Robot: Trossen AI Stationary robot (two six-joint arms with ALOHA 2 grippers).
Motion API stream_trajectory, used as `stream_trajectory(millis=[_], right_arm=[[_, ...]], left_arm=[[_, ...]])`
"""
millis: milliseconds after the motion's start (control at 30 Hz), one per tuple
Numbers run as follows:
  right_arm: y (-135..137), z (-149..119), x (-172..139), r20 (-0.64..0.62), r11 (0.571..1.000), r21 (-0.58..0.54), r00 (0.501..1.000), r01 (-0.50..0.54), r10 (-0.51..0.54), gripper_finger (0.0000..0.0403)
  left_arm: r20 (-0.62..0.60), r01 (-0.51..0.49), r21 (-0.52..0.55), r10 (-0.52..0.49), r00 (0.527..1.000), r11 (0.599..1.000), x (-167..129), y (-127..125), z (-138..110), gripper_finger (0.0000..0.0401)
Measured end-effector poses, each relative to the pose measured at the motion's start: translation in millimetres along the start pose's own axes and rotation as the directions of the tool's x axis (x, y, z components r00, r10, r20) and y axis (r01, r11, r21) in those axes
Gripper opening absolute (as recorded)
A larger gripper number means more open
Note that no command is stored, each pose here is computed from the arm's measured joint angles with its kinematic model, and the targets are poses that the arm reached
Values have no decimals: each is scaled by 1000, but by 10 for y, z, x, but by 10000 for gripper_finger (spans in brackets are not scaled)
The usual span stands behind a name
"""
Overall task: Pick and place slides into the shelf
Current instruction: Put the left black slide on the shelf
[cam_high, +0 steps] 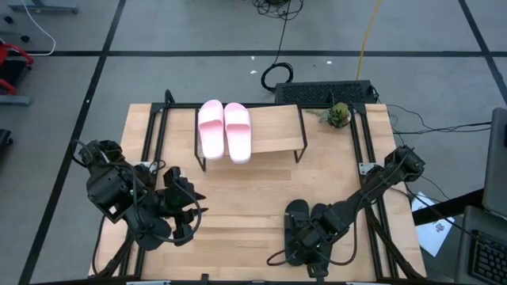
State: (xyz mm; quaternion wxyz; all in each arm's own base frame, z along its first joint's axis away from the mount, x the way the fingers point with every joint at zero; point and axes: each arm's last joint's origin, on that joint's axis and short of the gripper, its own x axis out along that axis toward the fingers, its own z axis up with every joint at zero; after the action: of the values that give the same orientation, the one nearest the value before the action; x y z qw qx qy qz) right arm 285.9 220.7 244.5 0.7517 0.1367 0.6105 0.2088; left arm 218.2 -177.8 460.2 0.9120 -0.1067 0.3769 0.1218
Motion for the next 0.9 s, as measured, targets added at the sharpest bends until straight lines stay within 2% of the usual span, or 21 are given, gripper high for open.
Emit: stream_trajectory(millis=[300, 533, 633, 800, 900], right_arm=[[-37, -18, -6, -25, 999, 46, 999, 25, -23, 197], [-21, 1, -4, -6, 984, 178, 1000, 10, -9, 210], [-33, 35, -10, 37, 988, 151, 999, 25, -31, 209], [33, -69, 30, 99, 976, 73, 972, 207, -213, 208], [24, -206, 36, 77, 925, 78, 922, 373, -378, 208]], left_arm=[[0, 0, 1, 0, 1000, 1000, 0, 0, 0, 145], [0, 0, 6, 0, 1000, 1000, 0, 0, 0, 145], [0, 0, 7, 0, 1000, 1000, 0, 0, 0, 145], [0, 0, 7, 0, 1000, 1000, 0, 0, 0, 145], [0, 0, 7, 0, 1000, 1000, 0, 0, 0, 145]])
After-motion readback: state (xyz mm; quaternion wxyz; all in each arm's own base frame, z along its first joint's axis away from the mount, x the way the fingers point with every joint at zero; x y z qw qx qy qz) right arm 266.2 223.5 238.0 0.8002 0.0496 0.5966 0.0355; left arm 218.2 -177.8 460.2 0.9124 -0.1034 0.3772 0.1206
